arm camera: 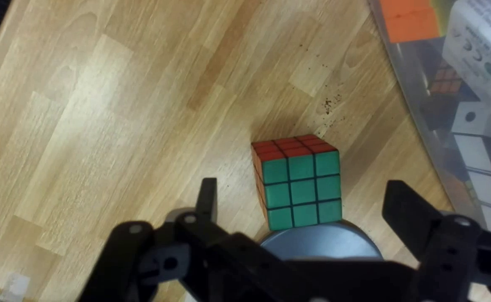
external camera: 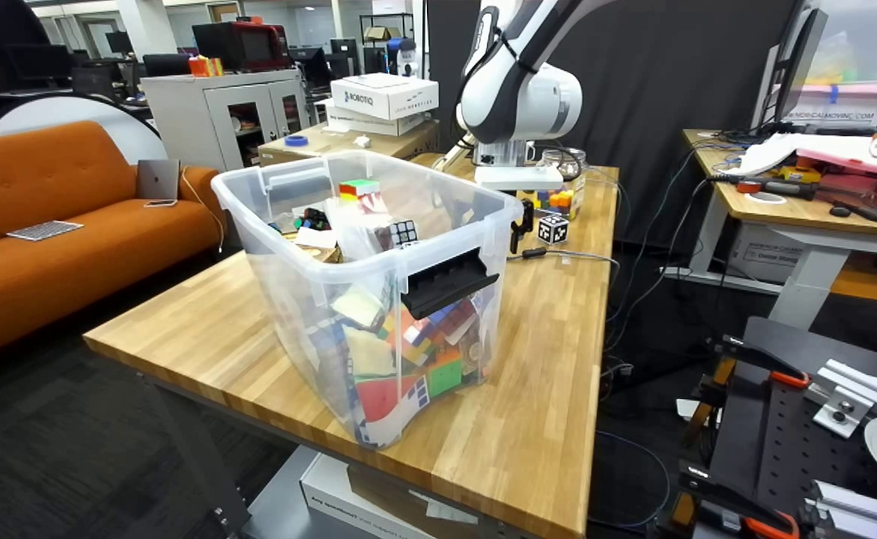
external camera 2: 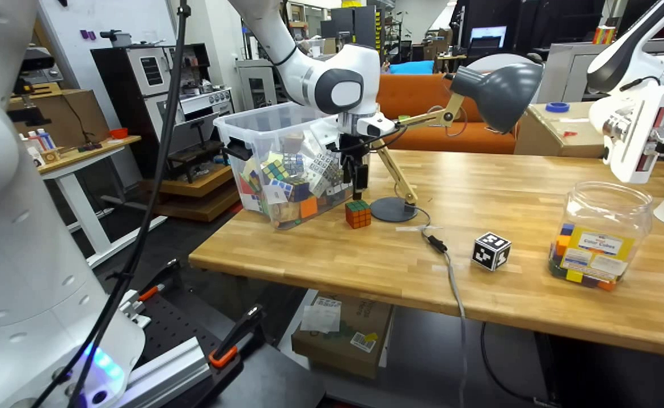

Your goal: Pick the Rubik's cubes and put them in the plastic box

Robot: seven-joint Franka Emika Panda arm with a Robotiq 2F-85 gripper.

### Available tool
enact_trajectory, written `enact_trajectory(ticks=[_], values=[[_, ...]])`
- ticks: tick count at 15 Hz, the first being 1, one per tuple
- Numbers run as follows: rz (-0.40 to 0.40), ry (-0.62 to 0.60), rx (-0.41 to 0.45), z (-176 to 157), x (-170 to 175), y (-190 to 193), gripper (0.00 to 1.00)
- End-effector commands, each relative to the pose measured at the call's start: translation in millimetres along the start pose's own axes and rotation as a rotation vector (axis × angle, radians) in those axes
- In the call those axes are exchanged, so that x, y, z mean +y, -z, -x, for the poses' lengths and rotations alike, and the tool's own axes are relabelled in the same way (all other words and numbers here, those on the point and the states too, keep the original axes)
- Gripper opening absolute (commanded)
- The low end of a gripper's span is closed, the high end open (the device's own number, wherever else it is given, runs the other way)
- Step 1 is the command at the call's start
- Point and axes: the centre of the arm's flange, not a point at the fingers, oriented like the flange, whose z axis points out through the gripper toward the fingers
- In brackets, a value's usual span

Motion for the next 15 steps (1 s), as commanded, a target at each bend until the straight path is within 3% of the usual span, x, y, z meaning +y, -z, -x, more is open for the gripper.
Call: enact_trajectory(ticks=[1,15], values=[[0.033,0.046,-0.044,-10,-7,1,1.0],[-0.002,0.008,0.032,-5,-2,-9,1.0]])
